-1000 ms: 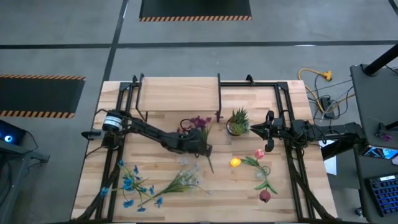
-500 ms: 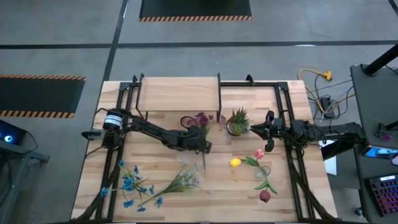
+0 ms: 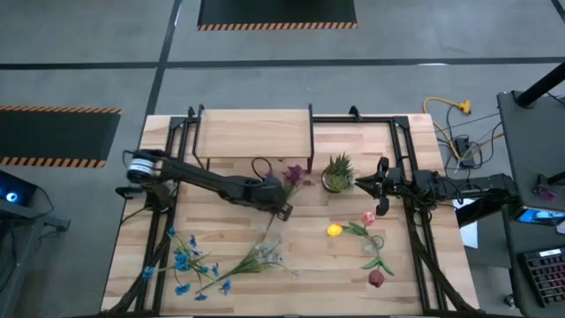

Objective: Pick and place flowers into a vace then onto a shelf
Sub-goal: Put the violet flowers into the left transparent vase

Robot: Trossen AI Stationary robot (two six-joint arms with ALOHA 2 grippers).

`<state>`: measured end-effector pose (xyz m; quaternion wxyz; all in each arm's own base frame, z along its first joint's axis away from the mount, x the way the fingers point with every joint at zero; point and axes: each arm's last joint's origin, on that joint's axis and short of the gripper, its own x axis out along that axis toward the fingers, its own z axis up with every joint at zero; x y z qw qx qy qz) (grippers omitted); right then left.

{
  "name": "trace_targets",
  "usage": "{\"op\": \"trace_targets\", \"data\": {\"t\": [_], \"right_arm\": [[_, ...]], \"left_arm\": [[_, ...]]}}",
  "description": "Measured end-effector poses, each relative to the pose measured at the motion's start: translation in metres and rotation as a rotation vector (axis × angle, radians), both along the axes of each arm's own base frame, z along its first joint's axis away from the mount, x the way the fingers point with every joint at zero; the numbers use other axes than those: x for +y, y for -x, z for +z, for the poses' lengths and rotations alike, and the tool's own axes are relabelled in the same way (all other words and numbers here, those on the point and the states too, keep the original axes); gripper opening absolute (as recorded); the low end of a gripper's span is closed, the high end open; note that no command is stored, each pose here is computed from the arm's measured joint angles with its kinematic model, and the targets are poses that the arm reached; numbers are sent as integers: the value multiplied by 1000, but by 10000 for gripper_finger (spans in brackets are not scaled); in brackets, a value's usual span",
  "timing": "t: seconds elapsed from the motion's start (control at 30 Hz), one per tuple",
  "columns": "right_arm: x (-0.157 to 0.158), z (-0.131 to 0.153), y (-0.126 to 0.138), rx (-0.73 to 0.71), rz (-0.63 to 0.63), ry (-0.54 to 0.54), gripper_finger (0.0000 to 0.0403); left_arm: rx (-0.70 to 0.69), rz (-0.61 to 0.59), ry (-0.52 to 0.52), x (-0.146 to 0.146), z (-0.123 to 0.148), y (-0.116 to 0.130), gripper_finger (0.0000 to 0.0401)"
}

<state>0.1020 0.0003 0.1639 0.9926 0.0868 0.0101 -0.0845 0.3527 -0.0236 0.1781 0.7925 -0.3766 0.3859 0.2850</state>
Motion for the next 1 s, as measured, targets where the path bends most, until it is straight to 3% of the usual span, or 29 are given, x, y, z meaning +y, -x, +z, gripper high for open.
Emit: {"op": "trace_targets", "data": {"t": [0.27,0.53,1.0], "right_arm": [[0,0,0,-1,0,-1,52],[0,0,0,1,0,0,52],[0,0,0,1,0,-3,52]], "left_arm": [[-196,-43,2,-3,78,32,1],[-289,-92,-36,-8,131,82,0],[-472,-207,-327,-36,184,150,0]]}}
